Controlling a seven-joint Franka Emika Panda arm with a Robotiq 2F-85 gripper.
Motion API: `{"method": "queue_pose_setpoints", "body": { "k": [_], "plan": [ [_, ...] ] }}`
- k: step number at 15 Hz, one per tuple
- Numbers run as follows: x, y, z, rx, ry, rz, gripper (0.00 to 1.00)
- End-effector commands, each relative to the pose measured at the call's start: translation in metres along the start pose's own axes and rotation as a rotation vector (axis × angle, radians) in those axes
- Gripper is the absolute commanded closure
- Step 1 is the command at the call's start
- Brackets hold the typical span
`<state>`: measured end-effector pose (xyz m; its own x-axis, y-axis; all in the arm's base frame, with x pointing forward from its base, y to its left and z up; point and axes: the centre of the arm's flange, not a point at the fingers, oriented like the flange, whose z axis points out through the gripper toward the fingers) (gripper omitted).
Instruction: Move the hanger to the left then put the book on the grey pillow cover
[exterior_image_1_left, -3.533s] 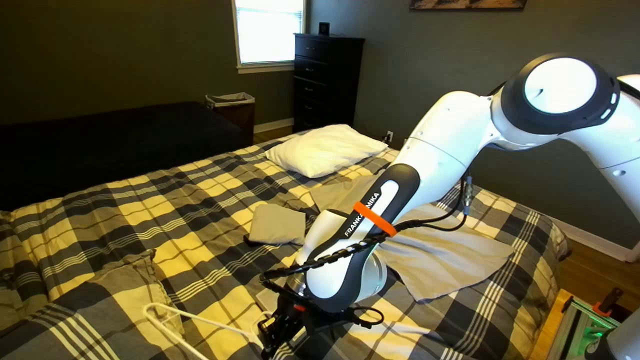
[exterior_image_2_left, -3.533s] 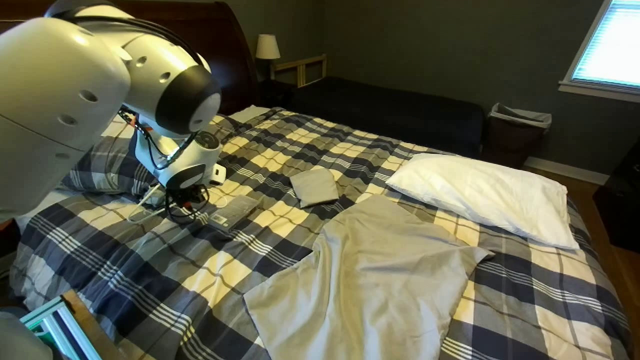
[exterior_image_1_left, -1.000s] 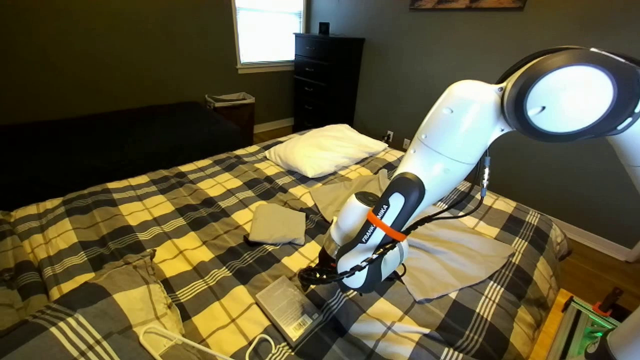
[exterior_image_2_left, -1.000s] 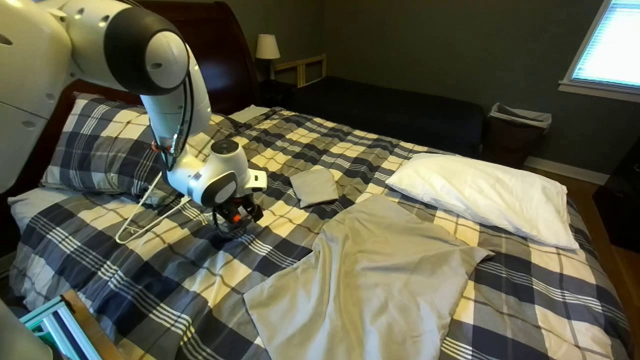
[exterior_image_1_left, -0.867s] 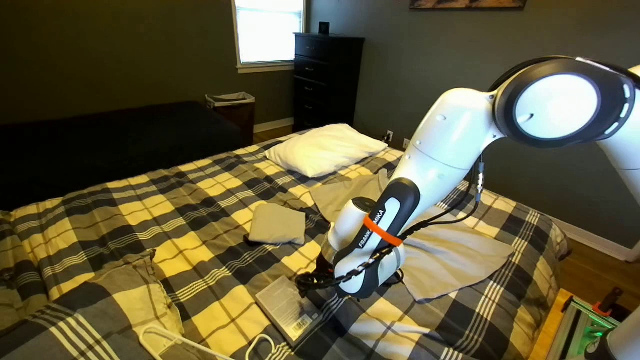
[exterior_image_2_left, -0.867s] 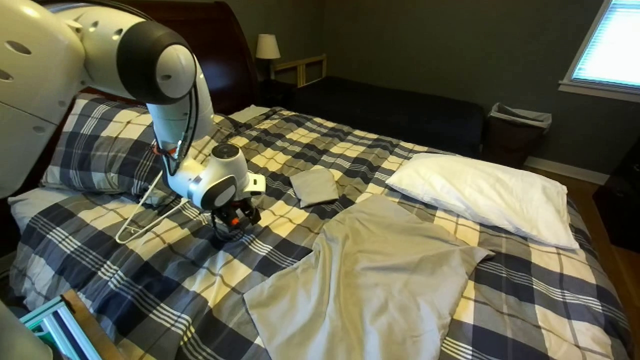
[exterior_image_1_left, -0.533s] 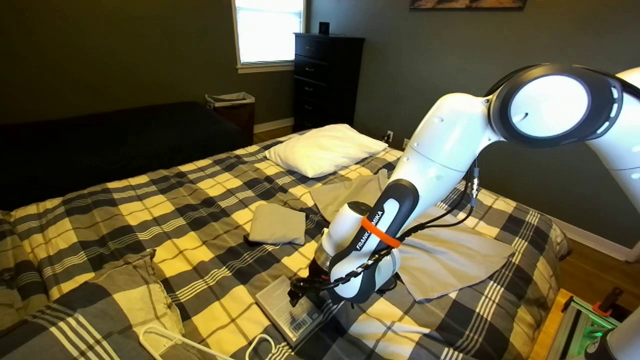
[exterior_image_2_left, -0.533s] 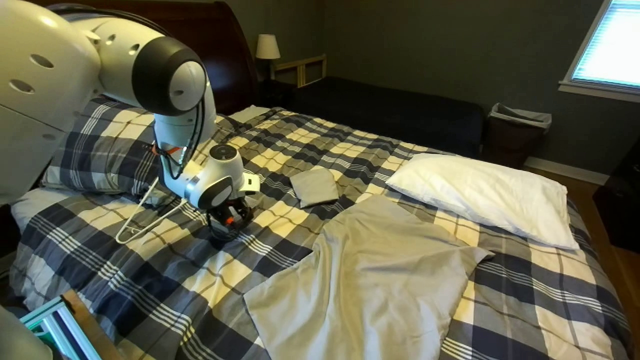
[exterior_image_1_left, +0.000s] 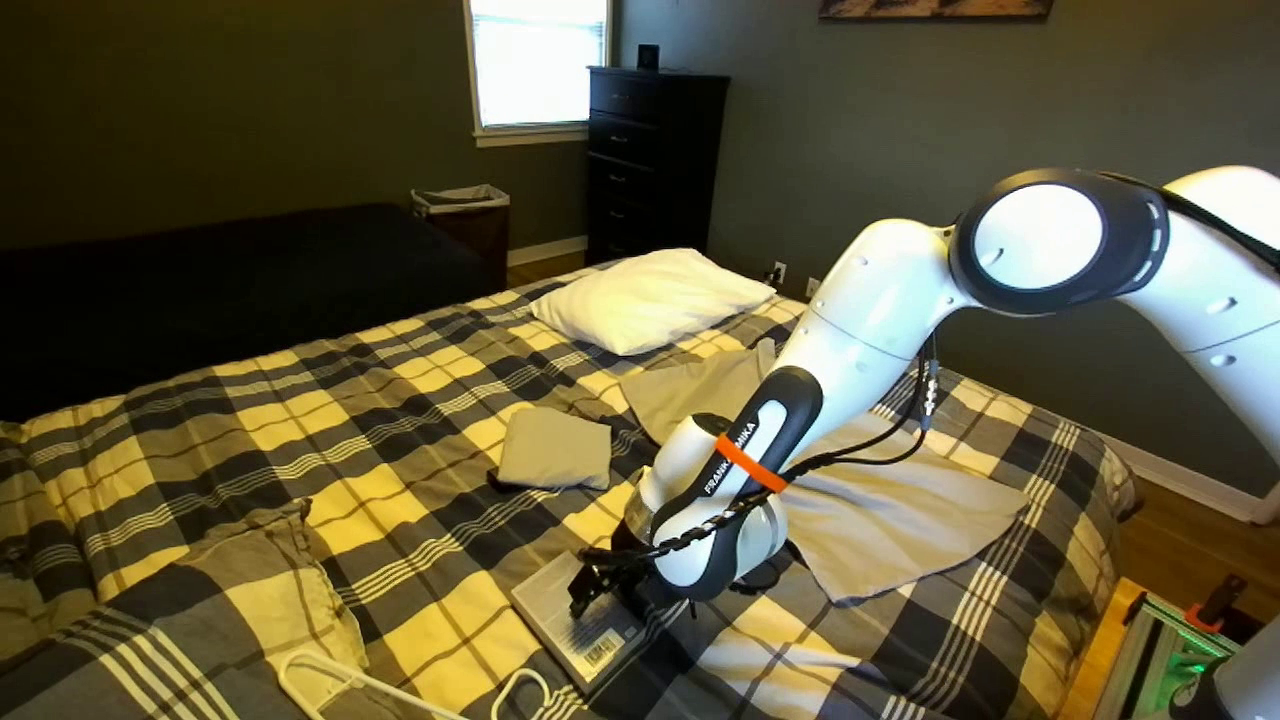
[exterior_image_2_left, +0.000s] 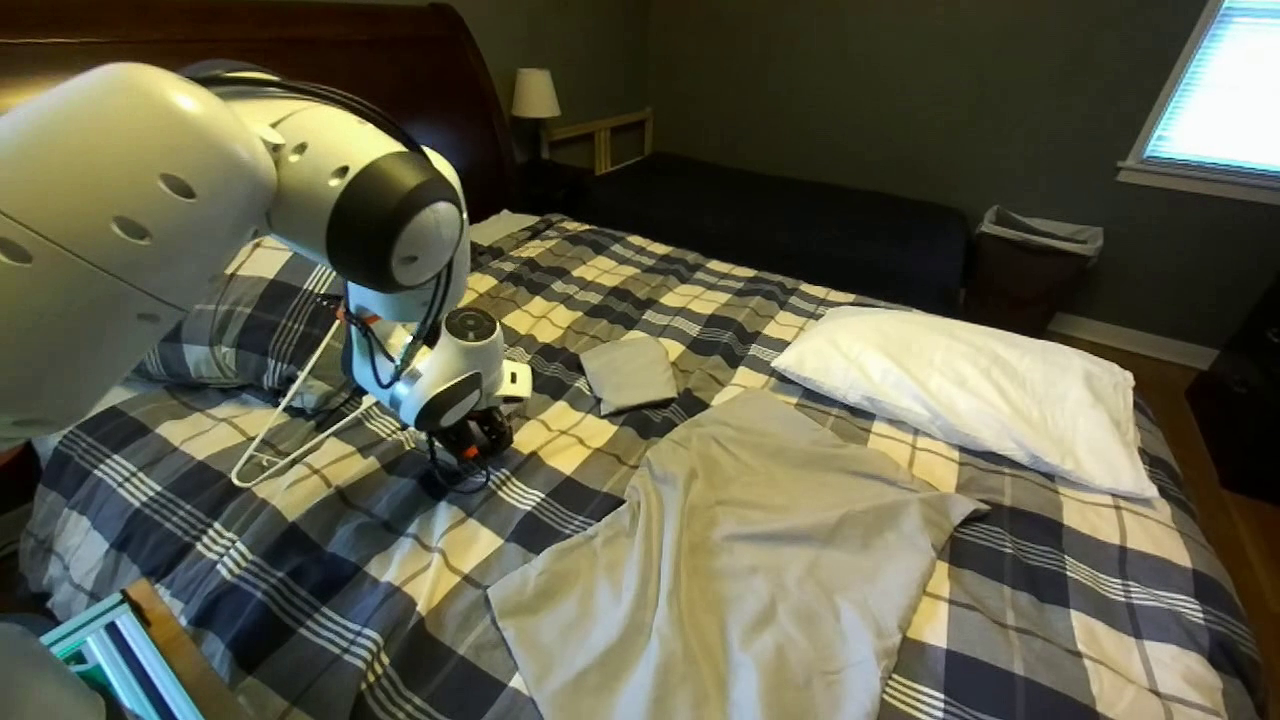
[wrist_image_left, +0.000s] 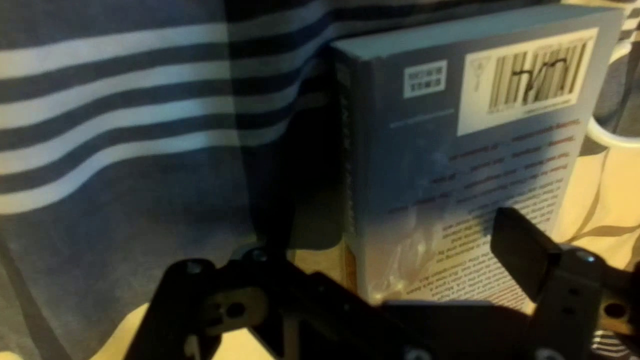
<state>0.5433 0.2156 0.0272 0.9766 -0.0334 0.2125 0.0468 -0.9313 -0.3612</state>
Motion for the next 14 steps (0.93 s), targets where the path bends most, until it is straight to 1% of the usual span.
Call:
{"method": "queue_pose_setpoints", "body": {
  "k": [1,3,5,6,9,11,12,14],
  "plan": [
    [0.01,0.012,0.022,0.067,-0.026,0.003,0.27],
    [0.012,0.012,0.024,0.096,-0.028,-0.003,0.31],
    [0.012,0.005,0.017,0.126,-0.024,-0.026,0.45],
    [0.011,0.0,0.012,0.131,-0.022,-0.035,0.55],
    [0.012,-0.01,-0.004,0.153,-0.004,-0.08,0.73],
    [0.009,-0.022,-0.017,0.177,-0.009,-0.105,0.84],
    [0.007,-0.028,-0.023,0.169,-0.01,-0.109,0.89],
    [0.006,-0.03,-0.027,0.129,-0.014,-0.104,0.91]
  ]
}}
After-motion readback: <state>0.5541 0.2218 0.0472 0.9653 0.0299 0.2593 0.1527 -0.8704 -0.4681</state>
